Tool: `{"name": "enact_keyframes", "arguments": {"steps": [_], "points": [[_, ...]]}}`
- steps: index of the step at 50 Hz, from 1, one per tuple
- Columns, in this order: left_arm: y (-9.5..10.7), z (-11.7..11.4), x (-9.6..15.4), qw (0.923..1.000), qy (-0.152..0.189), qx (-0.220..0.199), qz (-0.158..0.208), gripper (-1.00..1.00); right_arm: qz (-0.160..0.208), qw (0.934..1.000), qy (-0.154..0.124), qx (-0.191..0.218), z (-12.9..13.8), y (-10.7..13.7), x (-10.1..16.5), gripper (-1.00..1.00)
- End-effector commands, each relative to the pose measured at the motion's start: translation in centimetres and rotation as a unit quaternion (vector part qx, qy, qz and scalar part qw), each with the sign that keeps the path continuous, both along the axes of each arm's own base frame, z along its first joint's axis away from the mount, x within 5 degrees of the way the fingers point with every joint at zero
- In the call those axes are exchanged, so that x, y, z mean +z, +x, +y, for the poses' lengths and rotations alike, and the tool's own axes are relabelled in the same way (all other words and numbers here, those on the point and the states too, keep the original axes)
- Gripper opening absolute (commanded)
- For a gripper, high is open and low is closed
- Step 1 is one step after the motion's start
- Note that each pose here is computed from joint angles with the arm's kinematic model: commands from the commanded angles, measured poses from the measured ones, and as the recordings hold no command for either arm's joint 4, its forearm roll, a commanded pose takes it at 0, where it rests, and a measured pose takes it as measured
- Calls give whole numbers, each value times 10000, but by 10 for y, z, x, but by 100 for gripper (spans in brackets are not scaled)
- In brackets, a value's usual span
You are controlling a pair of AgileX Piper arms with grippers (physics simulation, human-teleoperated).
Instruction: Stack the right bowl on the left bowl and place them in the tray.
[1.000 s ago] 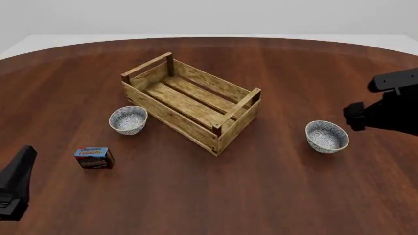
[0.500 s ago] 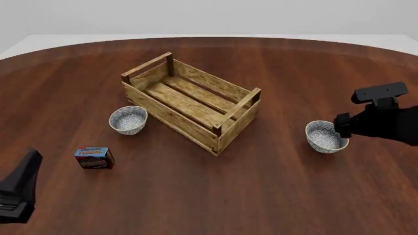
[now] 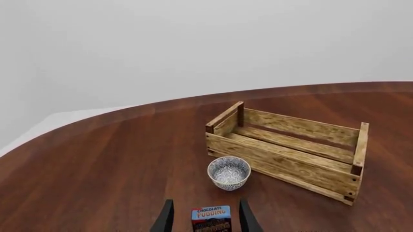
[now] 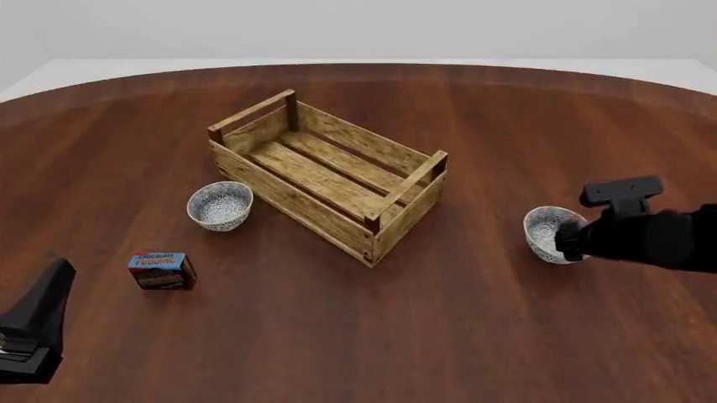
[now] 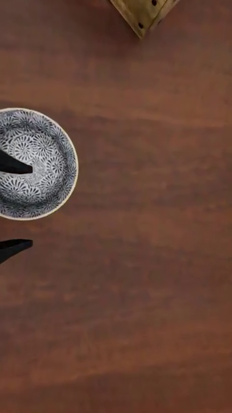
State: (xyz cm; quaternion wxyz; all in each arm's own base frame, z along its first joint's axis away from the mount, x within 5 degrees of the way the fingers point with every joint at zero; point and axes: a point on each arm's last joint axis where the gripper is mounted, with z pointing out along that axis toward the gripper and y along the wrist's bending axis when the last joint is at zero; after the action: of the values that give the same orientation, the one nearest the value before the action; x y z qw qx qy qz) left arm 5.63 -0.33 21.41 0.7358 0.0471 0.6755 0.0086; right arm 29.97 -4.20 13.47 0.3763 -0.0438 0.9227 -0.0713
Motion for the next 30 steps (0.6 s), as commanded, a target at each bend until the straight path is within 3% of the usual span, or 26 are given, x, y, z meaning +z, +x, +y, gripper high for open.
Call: {"name": "enact_keyframes", "arguments": {"steps": [1,8,9,22,30], "points": [[-1,0,3,10000,-3,-2,-5,100,155,9999,52,3,2,0,-21,100],[-1,0,7,10000,-12,-9,-1,100,138,9999,91,-9,4,-3,-25,100],[-1,0,7,10000,-14,-9,-3,100,182,9998,97,8,5,-2,-26,-100],[0,0,-1,10000,-57,-15,3,100,34,10000,34,60,6,-9,-9,-100],[0,0,-1,10000,-65,-16,-2,100,-222,9997,31,76,10,-16,17,-100]]}}
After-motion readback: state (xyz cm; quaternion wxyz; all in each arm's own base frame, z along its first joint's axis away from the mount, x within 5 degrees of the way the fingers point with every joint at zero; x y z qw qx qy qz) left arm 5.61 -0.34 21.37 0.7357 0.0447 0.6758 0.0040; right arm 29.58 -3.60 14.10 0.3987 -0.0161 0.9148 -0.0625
